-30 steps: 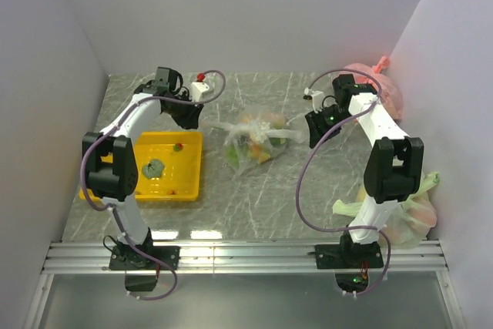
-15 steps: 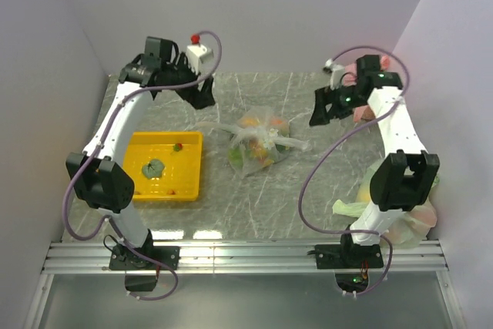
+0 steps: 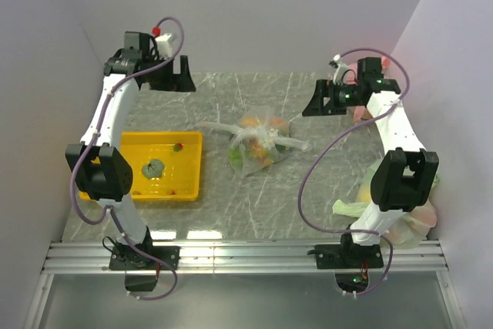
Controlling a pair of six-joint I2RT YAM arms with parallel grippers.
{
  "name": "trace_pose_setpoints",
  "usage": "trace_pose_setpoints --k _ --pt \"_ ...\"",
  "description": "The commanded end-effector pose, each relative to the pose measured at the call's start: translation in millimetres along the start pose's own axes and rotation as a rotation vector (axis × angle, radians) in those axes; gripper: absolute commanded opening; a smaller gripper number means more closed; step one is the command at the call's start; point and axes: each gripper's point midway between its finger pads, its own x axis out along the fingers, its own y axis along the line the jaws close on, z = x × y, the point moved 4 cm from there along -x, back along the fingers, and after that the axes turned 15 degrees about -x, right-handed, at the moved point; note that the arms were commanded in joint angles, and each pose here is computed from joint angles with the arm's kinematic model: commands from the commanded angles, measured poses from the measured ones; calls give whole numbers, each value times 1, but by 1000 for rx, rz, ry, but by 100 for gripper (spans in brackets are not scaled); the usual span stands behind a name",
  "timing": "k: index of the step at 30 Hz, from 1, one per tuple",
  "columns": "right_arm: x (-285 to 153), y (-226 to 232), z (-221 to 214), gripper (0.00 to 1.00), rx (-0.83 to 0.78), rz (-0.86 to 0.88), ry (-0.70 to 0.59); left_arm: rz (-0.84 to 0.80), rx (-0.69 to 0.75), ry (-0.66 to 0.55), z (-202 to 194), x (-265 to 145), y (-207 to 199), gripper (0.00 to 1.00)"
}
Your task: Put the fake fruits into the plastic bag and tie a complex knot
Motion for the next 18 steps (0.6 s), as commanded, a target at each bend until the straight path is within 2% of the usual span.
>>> trace_pose_setpoints --k 1,8,13,18 --pt "18 6 -5 98 -46 -5 0 64 -107 -7 -4 -5 31 99" --pt "29 10 -19 99 -77 -37 40 146 -237 47 -41 -1 93 99" --pt "29 10 -21 99 -80 -53 49 167 -297 20 -46 1 109 100" --pt "25 12 -22 100 -84 -60 48 153 -277 -7 -35 -6 107 100"
